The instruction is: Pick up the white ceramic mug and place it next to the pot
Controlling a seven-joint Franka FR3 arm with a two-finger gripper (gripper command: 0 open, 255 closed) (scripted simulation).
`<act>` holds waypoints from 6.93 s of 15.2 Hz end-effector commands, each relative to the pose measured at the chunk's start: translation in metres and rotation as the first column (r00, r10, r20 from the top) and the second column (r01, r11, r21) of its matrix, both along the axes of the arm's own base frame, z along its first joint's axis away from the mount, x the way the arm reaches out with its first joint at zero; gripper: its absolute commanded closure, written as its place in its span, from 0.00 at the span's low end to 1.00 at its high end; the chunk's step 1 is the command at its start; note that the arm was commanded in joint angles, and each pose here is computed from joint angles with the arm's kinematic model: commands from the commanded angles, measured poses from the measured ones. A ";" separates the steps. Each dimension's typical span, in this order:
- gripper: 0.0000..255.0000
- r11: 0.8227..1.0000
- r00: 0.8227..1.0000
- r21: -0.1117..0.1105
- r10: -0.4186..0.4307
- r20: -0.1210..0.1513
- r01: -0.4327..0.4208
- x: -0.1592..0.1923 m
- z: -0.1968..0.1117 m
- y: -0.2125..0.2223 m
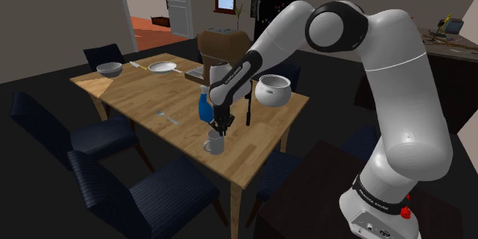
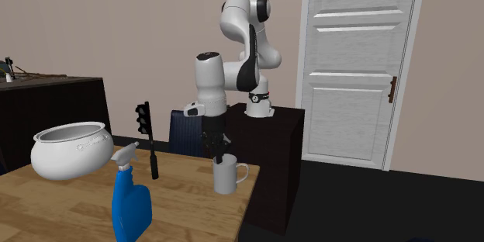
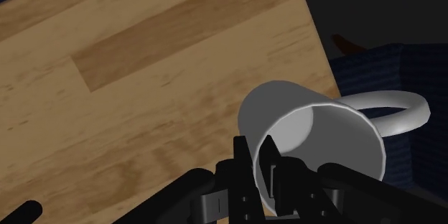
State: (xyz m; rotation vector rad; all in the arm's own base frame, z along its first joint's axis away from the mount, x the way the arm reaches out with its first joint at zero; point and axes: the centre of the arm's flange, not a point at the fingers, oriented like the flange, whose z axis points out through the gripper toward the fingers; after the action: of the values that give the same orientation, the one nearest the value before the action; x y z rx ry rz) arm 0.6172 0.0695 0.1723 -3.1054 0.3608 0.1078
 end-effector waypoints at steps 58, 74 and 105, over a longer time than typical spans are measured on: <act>1.00 1.000 1.000 0.000 0.000 0.000 0.000 -0.016 0.211 -0.237; 1.00 1.000 1.000 0.000 0.000 0.000 0.000 -0.028 0.196 -0.408; 1.00 1.000 1.000 0.000 0.000 0.000 0.000 -0.028 0.032 -0.408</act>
State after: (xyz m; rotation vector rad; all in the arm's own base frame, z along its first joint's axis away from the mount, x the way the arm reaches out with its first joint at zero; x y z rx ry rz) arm 0.5891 -0.3386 0.2094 -3.1052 0.3607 0.1089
